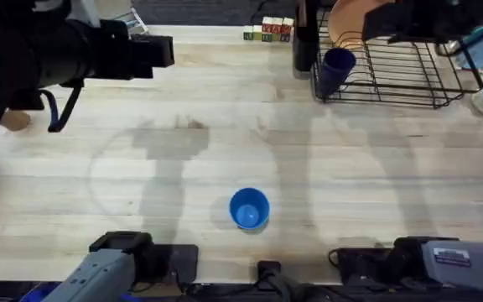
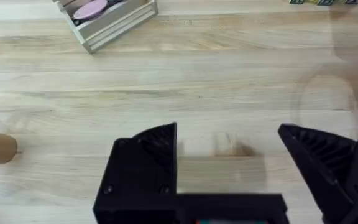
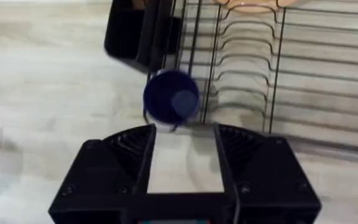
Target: Pick up the cup on the table and put them onto the rack.
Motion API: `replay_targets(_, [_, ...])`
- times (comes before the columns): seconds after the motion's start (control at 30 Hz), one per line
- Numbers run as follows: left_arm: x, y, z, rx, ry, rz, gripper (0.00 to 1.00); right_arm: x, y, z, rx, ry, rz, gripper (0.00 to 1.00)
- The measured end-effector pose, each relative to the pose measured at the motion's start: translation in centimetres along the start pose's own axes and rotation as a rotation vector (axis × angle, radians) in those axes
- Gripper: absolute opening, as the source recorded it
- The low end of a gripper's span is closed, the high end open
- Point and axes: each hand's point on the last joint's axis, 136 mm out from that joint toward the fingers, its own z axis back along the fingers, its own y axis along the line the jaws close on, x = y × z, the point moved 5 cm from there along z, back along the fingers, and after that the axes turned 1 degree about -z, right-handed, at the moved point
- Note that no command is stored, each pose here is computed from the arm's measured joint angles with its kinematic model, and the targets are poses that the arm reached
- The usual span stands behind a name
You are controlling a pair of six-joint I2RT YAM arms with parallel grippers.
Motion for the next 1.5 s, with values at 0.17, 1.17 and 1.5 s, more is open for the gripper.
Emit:
replay_targets(0.17, [0.0, 0.0, 0.0, 0.0, 0.0, 0.0, 0.993, -2.6, 1.2, 3.3, 0.015, 0.076, 0.062, 0.789])
replay_targets(1.17, [0.0, 0.0, 0.0, 0.0, 0.0, 0.0, 0.993, -13.3, 17.7, 7.4, 0.462, 0.344, 0.725, 0.996])
replay_targets(1.5, [0.0, 0.0, 0.0, 0.0, 0.0, 0.0, 0.993, -16.6, 20.9, 7.1, 0.534, 0.436, 0.878, 0.997])
